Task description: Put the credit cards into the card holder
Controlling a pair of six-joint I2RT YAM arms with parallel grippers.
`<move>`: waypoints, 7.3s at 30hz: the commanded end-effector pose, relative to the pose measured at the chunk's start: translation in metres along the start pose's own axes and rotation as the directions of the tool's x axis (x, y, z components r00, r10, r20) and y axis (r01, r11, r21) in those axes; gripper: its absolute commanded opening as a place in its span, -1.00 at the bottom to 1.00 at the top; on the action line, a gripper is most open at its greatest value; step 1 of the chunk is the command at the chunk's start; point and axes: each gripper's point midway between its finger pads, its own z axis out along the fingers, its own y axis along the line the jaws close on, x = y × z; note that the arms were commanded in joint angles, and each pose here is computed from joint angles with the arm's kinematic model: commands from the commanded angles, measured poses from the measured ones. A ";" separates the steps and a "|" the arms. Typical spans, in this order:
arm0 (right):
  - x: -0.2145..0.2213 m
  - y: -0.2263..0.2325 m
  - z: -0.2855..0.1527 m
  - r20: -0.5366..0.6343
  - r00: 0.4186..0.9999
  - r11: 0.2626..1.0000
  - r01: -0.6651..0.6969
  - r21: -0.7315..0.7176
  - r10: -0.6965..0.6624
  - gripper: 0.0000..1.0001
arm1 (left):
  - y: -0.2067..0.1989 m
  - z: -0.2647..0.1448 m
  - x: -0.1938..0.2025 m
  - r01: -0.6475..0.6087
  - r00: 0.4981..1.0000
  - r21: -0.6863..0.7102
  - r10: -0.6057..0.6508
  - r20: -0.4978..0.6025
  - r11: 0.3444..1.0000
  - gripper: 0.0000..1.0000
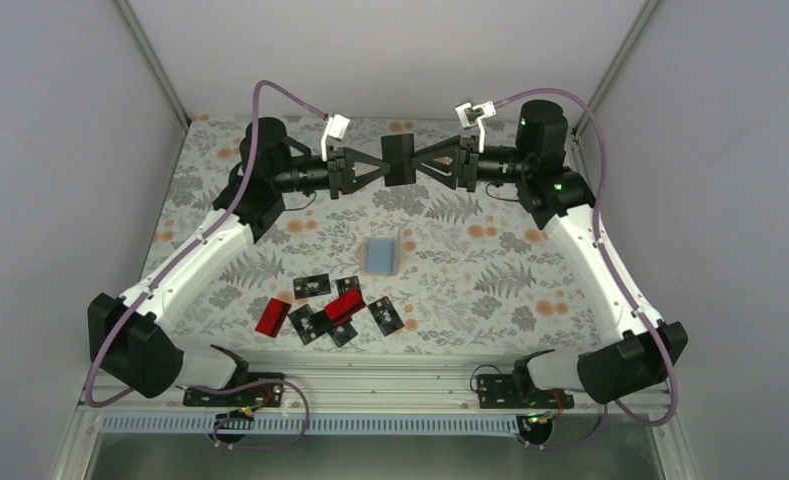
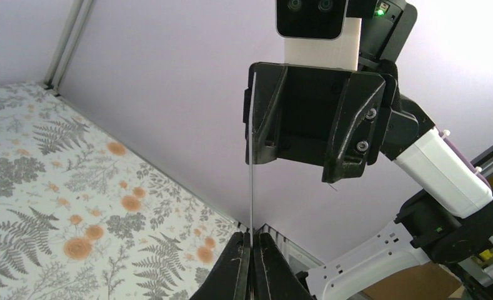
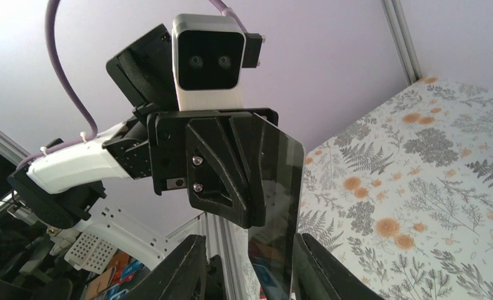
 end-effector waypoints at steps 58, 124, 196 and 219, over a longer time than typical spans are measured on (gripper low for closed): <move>0.028 -0.021 0.011 -0.057 0.990 0.991 -0.130 0.028 0.131 -0.92 | 0.035 -0.009 0.025 0.002 0.999 -0.250 -0.011 -0.033 0.968 -0.22; 0.246 -0.225 0.026 -0.114 0.734 0.578 -0.418 0.701 0.669 -0.92 | 0.212 0.016 0.220 0.086 0.873 -0.787 -0.426 -0.236 0.611 -0.40; 0.288 -0.218 0.039 -0.128 0.484 0.485 -0.747 0.455 0.866 -0.92 | 0.243 -0.034 0.306 0.053 0.801 -0.893 -0.553 -0.228 0.446 -0.95; 0.293 -0.213 0.047 -0.129 0.491 0.491 -0.743 0.455 0.862 -0.92 | 0.241 -0.039 0.310 0.053 0.794 -0.897 -0.563 -0.229 0.439 -0.95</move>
